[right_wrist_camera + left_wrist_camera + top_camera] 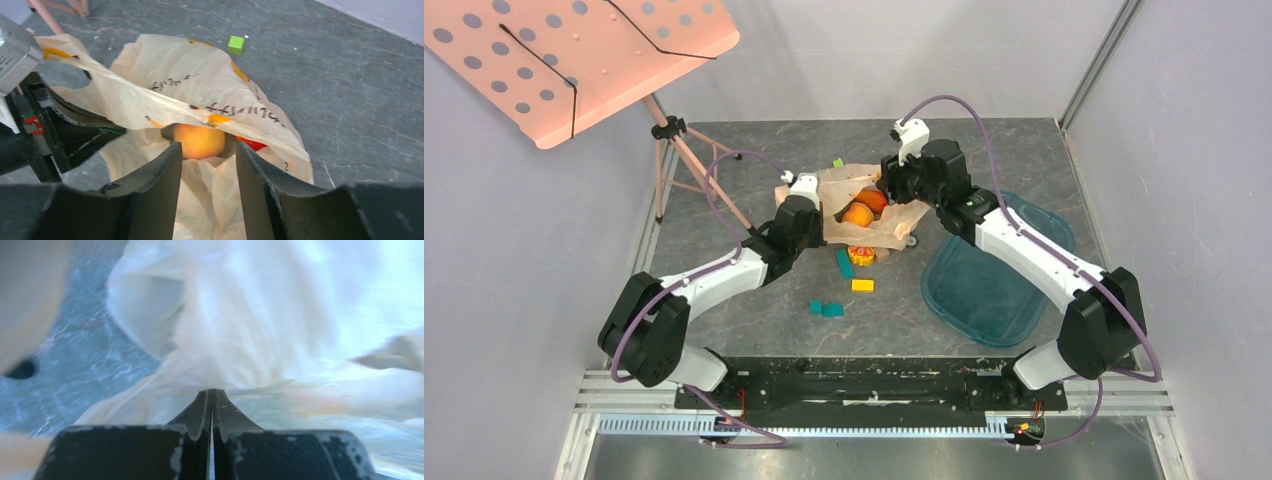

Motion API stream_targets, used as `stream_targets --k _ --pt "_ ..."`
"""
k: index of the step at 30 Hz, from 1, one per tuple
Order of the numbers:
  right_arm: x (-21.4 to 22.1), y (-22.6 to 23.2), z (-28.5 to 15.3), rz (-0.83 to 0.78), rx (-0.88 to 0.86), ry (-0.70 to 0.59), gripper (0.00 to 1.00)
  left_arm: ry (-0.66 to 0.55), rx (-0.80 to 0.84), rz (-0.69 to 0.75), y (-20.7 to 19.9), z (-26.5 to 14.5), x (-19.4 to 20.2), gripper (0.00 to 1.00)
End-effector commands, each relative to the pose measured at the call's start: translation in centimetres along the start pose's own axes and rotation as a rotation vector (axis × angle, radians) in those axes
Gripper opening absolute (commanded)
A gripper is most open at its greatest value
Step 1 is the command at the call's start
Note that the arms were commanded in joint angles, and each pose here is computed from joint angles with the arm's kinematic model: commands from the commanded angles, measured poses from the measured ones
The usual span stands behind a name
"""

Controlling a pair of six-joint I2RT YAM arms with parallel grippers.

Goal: Take the fake fruits out of the plastic bag
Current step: Adjust the plastic bag at the center of the board.

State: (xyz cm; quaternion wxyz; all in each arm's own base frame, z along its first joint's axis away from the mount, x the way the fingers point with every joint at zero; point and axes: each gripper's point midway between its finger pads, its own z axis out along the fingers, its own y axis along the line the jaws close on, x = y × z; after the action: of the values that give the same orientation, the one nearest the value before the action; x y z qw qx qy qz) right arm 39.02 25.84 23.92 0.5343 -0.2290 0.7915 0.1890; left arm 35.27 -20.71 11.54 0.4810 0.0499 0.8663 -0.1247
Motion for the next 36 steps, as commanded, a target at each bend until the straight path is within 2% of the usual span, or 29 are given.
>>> stream_targets --k 1,7,12,18,25,36 --pt "-3.3 2.6 -0.6 0.04 -0.086 -0.063 0.41 -0.101 0.17 -0.046 -4.3 -1.9 -4.9 0.02" --pt "-2.3 4.7 -0.2 0.05 -0.096 -0.042 0.2 -0.106 0.201 -0.056 -5.5 -1.4 -5.7 0.02" --pt "-1.5 6.1 0.9 0.073 -0.078 -0.022 0.12 -0.123 0.22 -0.075 -6.5 -0.3 -6.7 0.02" --pt "1.8 5.1 2.2 0.149 0.03 0.002 0.02 -0.111 0.258 -0.081 -7.7 0.9 -6.9 0.02" --pt "7.0 2.5 3.5 0.162 0.171 0.048 0.02 -0.108 0.192 -0.07 -6.7 2.8 -6.2 0.02" --pt "15.2 2.4 2.5 0.182 0.181 0.17 0.03 -0.111 0.078 -0.132 -2.4 4.7 -5.5 0.02"
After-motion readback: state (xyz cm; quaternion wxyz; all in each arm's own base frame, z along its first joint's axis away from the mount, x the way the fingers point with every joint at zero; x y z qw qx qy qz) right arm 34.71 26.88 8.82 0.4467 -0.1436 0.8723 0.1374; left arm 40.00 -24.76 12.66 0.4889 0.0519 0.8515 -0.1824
